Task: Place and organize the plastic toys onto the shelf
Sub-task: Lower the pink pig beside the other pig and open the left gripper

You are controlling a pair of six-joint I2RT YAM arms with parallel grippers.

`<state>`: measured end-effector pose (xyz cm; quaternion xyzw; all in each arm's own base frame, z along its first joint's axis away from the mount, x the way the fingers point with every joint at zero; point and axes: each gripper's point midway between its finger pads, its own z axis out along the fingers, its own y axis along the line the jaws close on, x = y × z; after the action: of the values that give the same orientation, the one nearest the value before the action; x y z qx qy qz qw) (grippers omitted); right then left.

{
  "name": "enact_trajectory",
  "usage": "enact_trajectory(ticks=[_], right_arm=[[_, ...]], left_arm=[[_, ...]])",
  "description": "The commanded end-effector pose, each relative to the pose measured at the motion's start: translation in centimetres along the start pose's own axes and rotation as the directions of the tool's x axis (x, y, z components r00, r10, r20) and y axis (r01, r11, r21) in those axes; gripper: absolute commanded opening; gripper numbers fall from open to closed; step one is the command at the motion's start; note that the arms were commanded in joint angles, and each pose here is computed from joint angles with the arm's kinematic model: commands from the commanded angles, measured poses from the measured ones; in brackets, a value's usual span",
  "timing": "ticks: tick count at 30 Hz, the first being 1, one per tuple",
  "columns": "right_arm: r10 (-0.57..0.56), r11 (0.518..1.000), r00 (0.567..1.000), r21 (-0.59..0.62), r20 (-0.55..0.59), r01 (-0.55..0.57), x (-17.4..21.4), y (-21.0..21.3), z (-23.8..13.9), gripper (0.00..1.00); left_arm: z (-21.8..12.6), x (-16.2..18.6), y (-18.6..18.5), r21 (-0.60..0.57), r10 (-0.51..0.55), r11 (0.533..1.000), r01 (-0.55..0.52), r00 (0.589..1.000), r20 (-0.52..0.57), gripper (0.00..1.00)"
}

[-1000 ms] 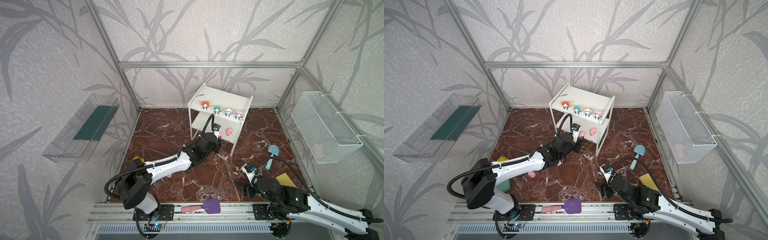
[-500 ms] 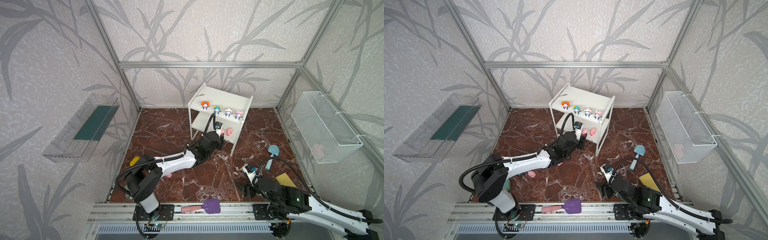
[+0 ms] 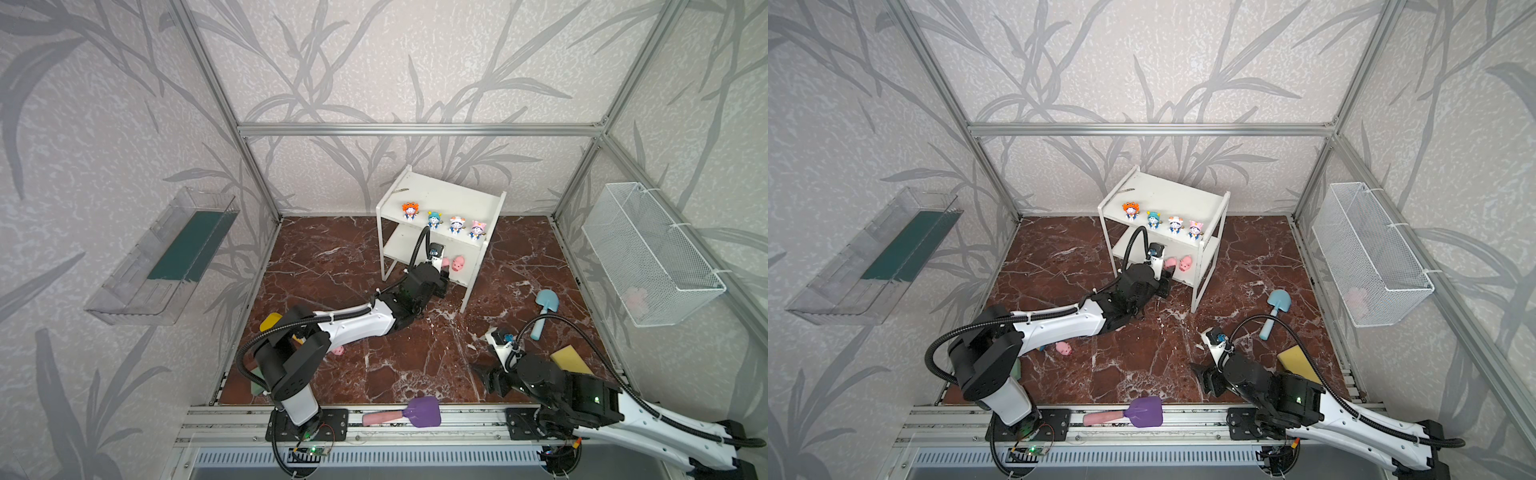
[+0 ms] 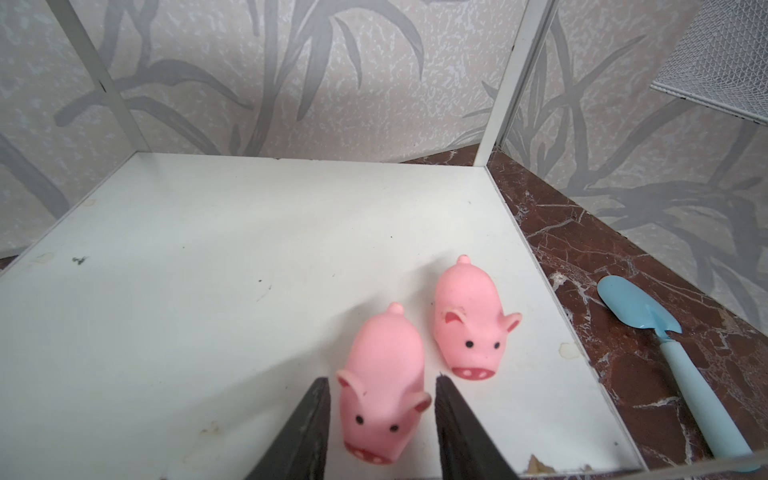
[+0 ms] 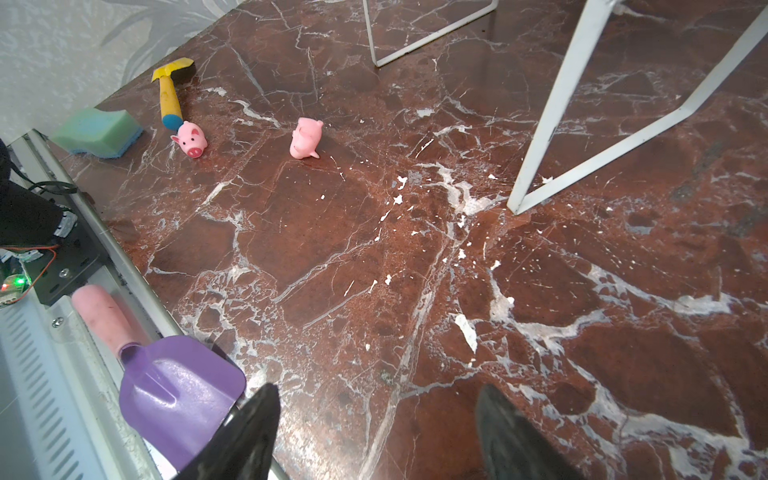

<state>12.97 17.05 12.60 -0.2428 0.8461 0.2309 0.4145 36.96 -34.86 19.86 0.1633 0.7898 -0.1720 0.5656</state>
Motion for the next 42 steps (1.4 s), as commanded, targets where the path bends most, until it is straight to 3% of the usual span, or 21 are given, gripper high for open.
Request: enact_trajectory(ticks=[1, 8, 17, 42], right_arm=[[0.016, 1.000, 1.000, -0.003, 0.026, -0.016, -1.0, 0.0, -0.6, 0.75], [0.012, 1.000, 1.000, 0.001, 0.026, -0.012, -0.9, 0.0, -0.6, 0.75], [0.012, 1.000, 1.000, -0.001, 0.029, -0.012, -1.0, 0.0, -0.6, 0.75], [-0.009, 1.000, 0.998, -0.001, 0.055, 0.009, -2.4, 0.2, -1.4, 0.75]], left_arm=[[-0.1, -2.2, 0.2, -0.014, -0.028, 1.000, 0.028, 0.998, 0.057, 0.49], [-2.3, -2.8, 0.8, -0.003, -0.014, 1.000, 0.014, 0.997, 0.072, 0.55], [-4.3, -2.5, 2.2, -0.035, 0.005, 0.999, -0.003, 0.998, 0.065, 0.56], [-2.7, 0.3, 2.5, -0.026, 0.010, 1.000, -0.011, 1.000, -0.019, 0.55]])
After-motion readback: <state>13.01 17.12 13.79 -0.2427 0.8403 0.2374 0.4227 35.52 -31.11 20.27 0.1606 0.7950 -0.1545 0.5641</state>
